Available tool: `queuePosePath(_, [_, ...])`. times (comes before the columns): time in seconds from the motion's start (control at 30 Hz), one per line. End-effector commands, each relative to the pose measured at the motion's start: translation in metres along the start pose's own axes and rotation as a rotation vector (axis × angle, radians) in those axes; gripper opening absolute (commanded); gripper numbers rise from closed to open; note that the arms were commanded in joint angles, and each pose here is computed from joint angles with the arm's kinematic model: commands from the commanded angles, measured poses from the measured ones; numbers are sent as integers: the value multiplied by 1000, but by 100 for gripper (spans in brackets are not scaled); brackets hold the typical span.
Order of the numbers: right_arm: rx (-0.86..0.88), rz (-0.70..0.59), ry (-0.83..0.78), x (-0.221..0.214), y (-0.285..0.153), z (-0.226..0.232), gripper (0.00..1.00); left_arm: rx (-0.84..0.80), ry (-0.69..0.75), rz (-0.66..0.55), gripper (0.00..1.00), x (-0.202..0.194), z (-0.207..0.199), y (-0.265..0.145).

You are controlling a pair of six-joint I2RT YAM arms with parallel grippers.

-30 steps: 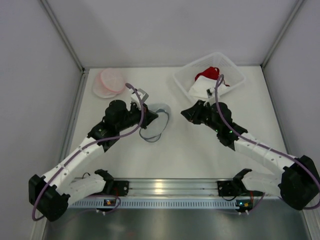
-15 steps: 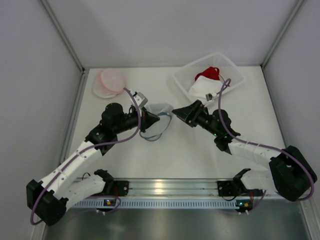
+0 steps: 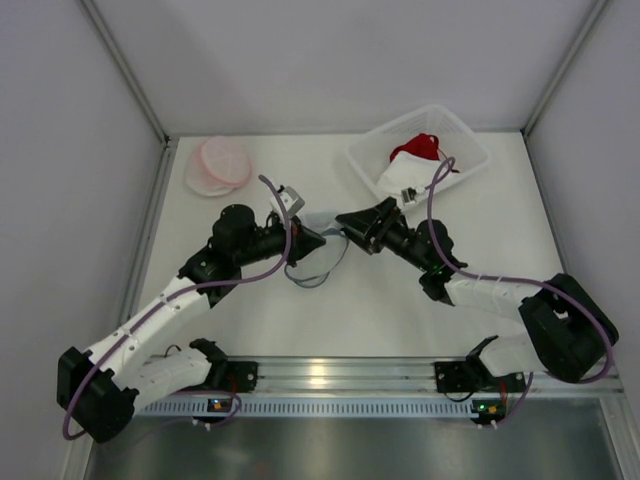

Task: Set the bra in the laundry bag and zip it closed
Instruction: Zip the laundry bag at the center of the board.

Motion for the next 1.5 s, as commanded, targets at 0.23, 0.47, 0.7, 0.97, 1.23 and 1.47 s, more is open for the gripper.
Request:
queuePosePath(0.23, [145,-18,-13,9,1,41,67,1,65,-87,0,14,-2,4])
queuePosePath(0.47, [111,-13,19,8,-4,42,59,50,71,-81,0,12,4,8])
queuePosePath(0.7, [62,10,-4,8,-3,41,51,58,79,-82,0,10,5,8])
queuePosePath(0.97, [-13,70,-56,-1,-2,22,52,45,91,-101,0,15,1,4])
queuePosePath(1.23, [42,54,-91,1,1,31,35,19,78,-91,0,14,-1,5])
queuePosePath(1.47, [52,24,-104,2,-2,31,23,15,73,-82,0,12,-1,5])
Point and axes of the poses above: each gripper's point midway between its finger pads, its own y axis out along the fingers, its own z axis along the line the jaws close on, x = y × z, the point moved 10 cm from there along -y, back along the fingers, and after that the axes turned 10 degrees about -y, right-handed, at the moved point
